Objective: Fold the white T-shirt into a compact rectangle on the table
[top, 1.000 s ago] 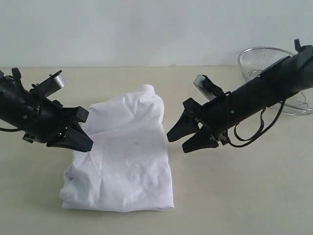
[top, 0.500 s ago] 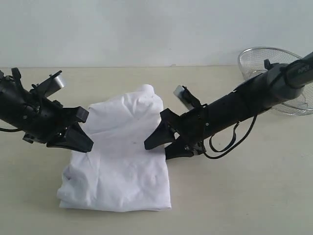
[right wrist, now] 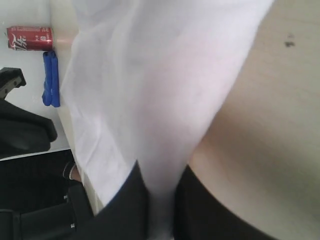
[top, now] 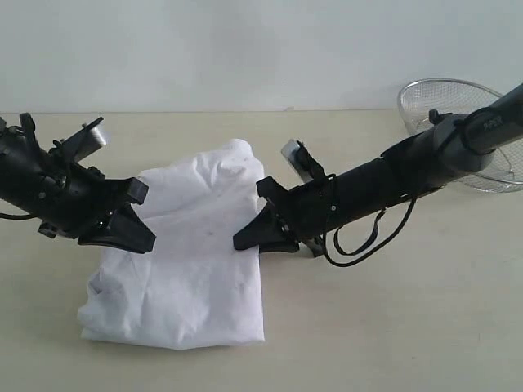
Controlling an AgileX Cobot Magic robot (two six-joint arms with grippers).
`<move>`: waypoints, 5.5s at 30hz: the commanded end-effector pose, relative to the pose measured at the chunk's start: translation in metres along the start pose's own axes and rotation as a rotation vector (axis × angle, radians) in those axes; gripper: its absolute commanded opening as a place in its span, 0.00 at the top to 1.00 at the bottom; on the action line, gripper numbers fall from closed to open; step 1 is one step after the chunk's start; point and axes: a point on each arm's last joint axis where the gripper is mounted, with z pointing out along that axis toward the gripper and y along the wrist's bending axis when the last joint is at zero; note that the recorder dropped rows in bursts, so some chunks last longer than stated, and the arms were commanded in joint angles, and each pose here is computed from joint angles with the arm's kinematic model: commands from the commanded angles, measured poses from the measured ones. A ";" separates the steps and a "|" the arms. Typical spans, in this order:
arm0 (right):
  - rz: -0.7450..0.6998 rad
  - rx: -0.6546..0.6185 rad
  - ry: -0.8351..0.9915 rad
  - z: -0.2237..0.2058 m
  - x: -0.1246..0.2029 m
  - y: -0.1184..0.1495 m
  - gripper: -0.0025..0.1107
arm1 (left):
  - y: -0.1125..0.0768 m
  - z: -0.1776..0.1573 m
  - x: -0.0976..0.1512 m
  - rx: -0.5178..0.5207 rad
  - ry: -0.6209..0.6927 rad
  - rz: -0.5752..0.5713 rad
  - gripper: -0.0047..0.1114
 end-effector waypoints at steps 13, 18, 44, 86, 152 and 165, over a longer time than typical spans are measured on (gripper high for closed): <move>-0.078 0.147 -0.064 -0.002 -0.034 0.001 0.98 | -0.012 -0.052 -0.010 -0.037 -0.189 0.046 0.92; -0.057 0.150 -0.080 0.003 -0.050 0.002 0.98 | -0.020 -0.078 -0.013 -0.045 -0.273 0.061 0.92; -0.010 0.011 -0.200 0.036 -0.134 0.026 0.98 | -0.049 -0.120 -0.005 -0.073 -0.450 0.142 0.92; -0.005 0.083 -0.210 0.006 -0.154 0.030 0.53 | -0.036 -0.104 -0.011 -0.080 -0.395 0.140 0.92; -0.296 0.571 -0.359 -0.221 -0.112 0.176 0.98 | 0.080 0.034 -0.111 -0.324 -0.131 0.020 0.92; -0.318 0.587 -0.355 -0.227 -0.100 0.187 0.98 | 0.081 0.019 -0.109 -0.331 -0.151 -0.027 0.92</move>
